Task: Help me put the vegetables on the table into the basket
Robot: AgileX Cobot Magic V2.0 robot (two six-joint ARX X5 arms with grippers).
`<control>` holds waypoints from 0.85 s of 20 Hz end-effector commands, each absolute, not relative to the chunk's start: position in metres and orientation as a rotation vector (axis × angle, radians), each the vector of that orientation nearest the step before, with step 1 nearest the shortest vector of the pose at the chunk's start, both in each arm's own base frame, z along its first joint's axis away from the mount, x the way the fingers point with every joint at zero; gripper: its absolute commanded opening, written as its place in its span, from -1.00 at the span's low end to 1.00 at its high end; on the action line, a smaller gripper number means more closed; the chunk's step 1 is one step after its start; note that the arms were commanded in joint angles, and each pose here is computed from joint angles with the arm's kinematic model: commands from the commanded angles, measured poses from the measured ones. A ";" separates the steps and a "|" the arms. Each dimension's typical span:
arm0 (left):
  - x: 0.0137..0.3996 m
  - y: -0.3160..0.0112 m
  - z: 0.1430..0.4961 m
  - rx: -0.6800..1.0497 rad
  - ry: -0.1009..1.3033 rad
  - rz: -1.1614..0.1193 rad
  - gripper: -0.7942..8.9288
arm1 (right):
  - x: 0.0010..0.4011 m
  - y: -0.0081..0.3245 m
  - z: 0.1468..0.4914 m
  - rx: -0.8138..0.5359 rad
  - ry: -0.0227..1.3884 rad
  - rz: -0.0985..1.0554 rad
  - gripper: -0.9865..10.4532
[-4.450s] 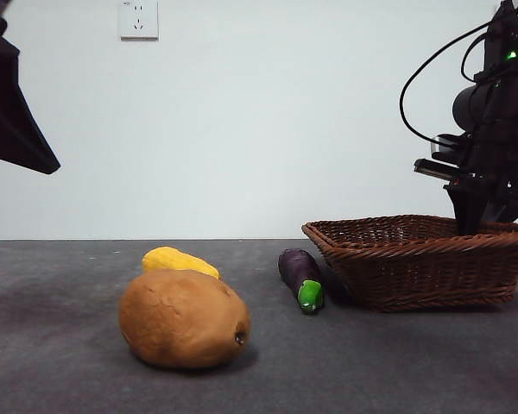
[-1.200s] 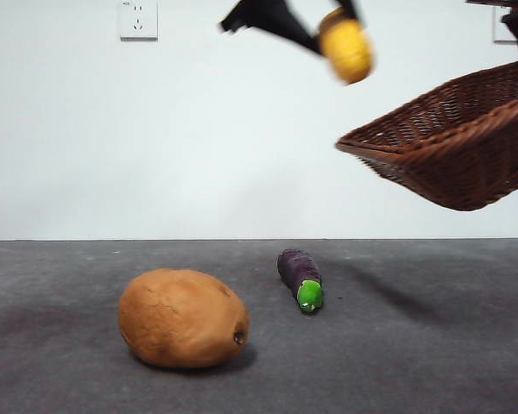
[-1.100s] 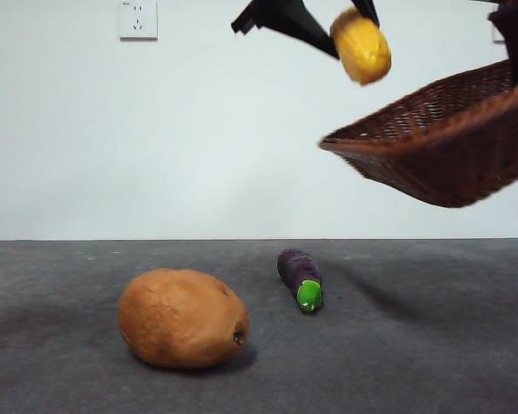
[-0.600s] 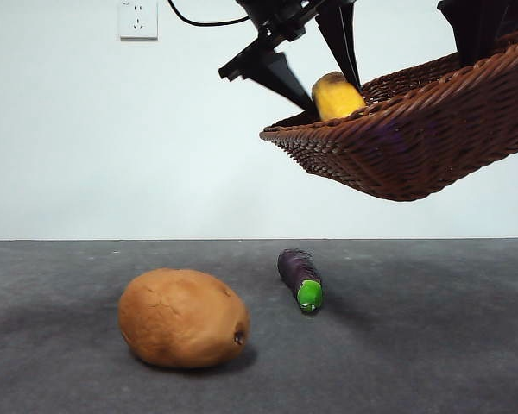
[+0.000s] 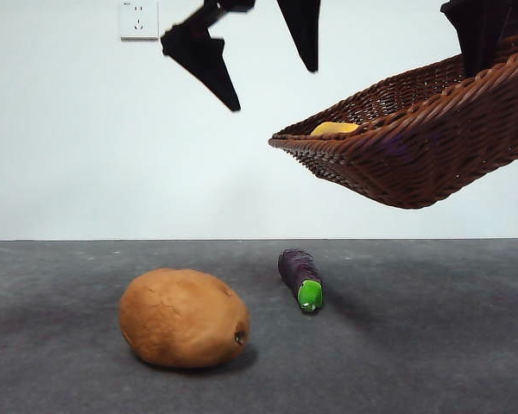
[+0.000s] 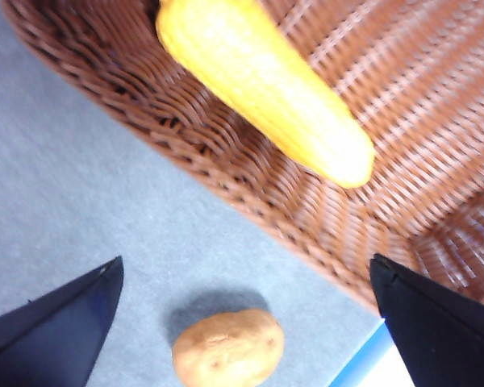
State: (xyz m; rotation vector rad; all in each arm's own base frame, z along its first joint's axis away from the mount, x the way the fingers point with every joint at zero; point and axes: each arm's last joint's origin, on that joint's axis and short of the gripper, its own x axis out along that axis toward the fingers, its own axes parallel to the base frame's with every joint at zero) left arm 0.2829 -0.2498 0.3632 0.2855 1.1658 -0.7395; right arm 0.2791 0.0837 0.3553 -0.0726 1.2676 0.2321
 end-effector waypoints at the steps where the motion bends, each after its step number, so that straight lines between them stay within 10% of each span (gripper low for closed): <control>1: 0.272 -0.240 0.379 0.316 1.105 -0.778 0.38 | 0.280 0.083 0.355 -0.085 1.262 0.194 -0.86; 7: 0.215 -0.192 0.406 0.451 0.974 -0.886 0.37 | 0.282 0.077 0.351 -0.092 1.265 0.172 -0.86; 17: 0.186 -0.163 0.290 0.796 1.099 -1.075 0.38 | 0.286 0.074 0.352 -0.107 1.230 0.184 -0.86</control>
